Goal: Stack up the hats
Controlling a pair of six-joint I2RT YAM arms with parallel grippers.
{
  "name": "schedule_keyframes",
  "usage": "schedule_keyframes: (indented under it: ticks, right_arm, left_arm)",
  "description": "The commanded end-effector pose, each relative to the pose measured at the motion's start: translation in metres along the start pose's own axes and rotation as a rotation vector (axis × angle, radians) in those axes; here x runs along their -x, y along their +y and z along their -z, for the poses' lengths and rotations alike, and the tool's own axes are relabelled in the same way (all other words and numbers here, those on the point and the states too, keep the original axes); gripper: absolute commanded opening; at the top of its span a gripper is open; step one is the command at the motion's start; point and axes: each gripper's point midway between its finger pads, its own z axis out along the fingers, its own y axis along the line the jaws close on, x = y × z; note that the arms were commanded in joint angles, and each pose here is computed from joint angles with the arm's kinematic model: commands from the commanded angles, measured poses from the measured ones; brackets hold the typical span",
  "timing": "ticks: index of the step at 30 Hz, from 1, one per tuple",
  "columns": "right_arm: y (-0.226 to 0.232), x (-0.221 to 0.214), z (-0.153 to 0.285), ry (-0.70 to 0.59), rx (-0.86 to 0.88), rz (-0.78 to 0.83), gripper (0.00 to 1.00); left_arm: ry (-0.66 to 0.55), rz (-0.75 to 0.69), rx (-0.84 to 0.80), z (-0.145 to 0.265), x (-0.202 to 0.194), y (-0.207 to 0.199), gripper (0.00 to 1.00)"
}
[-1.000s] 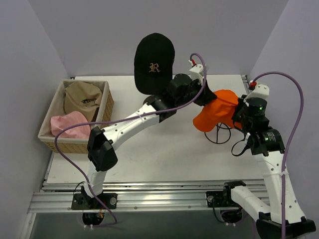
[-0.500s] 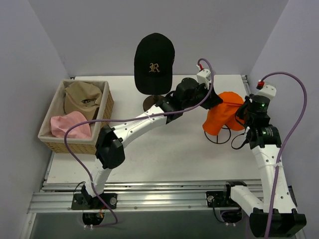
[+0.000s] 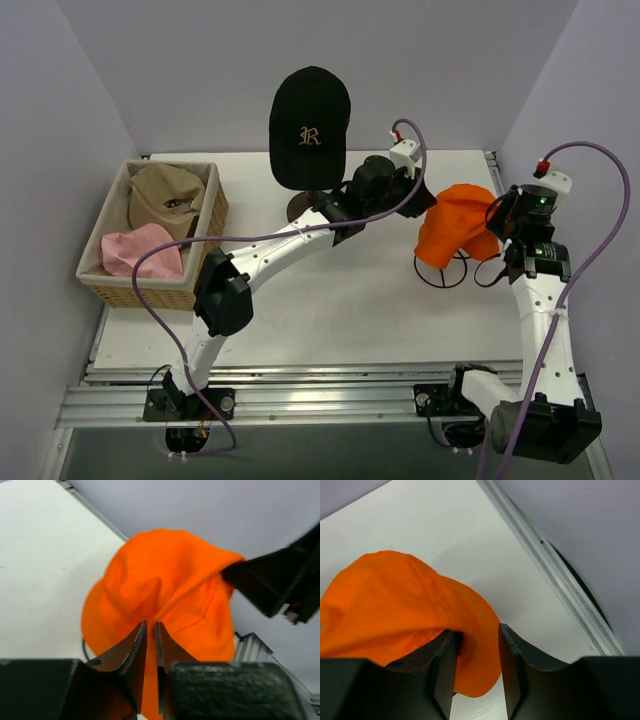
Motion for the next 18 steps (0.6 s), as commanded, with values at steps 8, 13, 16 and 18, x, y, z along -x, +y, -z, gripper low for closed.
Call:
schedule_keyframes:
  ticks: [8,13,16,18]
  right_arm:
    - [-0.009,0.038,0.031,-0.141,-0.011,-0.189,0.62]
    - [0.007,0.028,0.047,-0.128,0.112,-0.250,0.68]
    - [0.015,0.013,0.053,-0.111,0.178,-0.247,0.68]
    - [0.017,0.000,0.053,-0.089,0.204,-0.247,0.66]
  left_arm:
    - [-0.051,-0.044,0.098,0.020,0.030,0.028,0.34]
    - [-0.043,-0.029,0.062,0.019,0.025,0.022,0.35]
    - [-0.042,-0.027,0.045,0.020,0.021,0.014,0.35]
    - [-0.050,-0.031,0.043,0.025,0.023,0.010,0.35]
